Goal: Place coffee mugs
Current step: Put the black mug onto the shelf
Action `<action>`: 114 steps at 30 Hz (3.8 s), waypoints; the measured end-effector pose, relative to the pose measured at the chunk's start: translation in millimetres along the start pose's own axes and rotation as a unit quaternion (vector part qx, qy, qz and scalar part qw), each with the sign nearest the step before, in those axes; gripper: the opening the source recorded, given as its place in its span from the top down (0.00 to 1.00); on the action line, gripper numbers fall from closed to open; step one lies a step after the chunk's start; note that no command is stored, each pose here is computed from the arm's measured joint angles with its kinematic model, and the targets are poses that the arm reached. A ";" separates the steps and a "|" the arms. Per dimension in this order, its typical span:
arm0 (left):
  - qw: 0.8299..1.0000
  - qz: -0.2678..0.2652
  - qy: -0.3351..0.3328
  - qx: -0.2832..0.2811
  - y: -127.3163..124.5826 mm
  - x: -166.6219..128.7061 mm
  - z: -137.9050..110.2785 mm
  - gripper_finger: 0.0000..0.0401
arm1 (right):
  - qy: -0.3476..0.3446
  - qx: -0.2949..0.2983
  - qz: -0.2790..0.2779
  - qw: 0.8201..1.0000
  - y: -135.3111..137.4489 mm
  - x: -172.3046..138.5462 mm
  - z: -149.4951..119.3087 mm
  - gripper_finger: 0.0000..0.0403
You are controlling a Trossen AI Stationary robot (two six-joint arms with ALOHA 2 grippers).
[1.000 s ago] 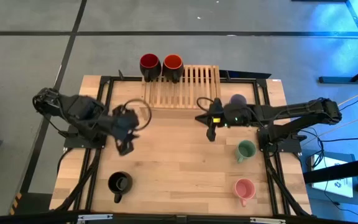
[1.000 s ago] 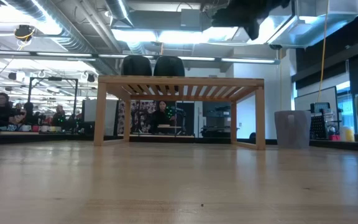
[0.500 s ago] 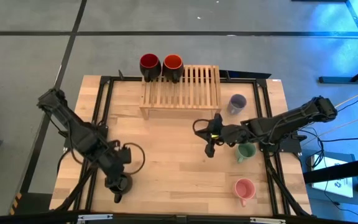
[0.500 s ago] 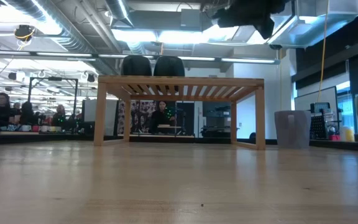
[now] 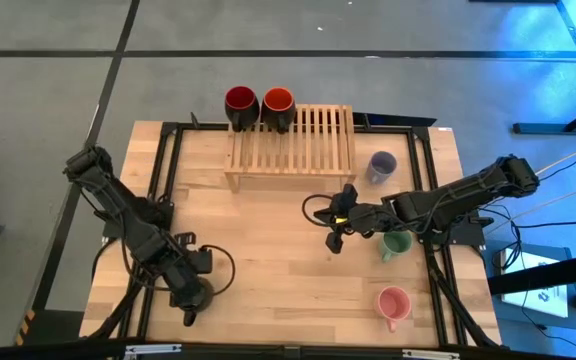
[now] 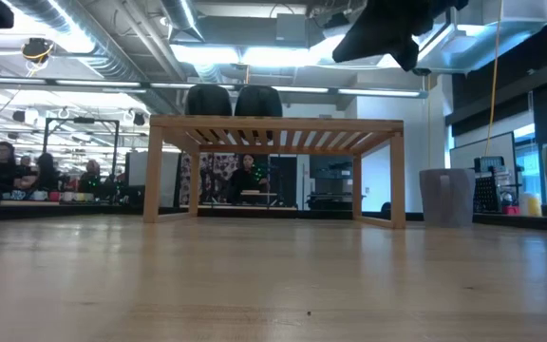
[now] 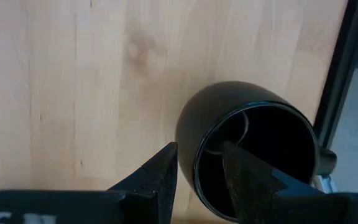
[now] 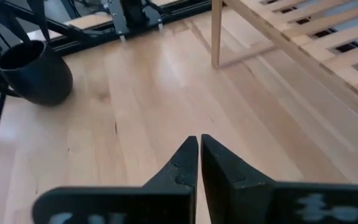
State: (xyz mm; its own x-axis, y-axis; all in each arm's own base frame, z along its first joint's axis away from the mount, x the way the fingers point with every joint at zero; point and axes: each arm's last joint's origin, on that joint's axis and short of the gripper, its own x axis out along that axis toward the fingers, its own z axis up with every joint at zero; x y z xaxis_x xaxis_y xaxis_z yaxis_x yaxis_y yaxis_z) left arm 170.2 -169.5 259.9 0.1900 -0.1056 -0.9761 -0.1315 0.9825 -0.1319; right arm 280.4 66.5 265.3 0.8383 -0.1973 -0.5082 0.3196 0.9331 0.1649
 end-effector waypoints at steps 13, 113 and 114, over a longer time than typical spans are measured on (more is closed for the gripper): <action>0.999 0.016 0.026 0.028 7.7 24.3 -10.2 0.70 | 0.007 -0.006 -0.012 1.000 0.5 5.8 -4.0 0.98; 0.957 0.073 -0.192 -0.206 146.3 38.4 222.5 0.97 | -0.093 -0.024 -0.146 0.985 79.6 46.2 -102.6 0.58; 0.957 0.071 -0.193 -0.206 146.5 38.3 222.8 0.97 | -0.097 -0.031 -0.153 0.983 79.3 46.0 -102.4 0.58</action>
State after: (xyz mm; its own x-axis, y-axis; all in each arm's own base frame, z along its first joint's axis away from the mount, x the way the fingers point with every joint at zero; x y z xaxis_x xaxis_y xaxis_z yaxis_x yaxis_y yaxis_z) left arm 375.0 4.6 241.8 0.4764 0.1681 -0.8630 -0.5406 0.8301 -0.1367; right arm 299.0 162.2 168.4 0.7774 -0.5195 -0.3546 0.5476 0.8364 -0.0247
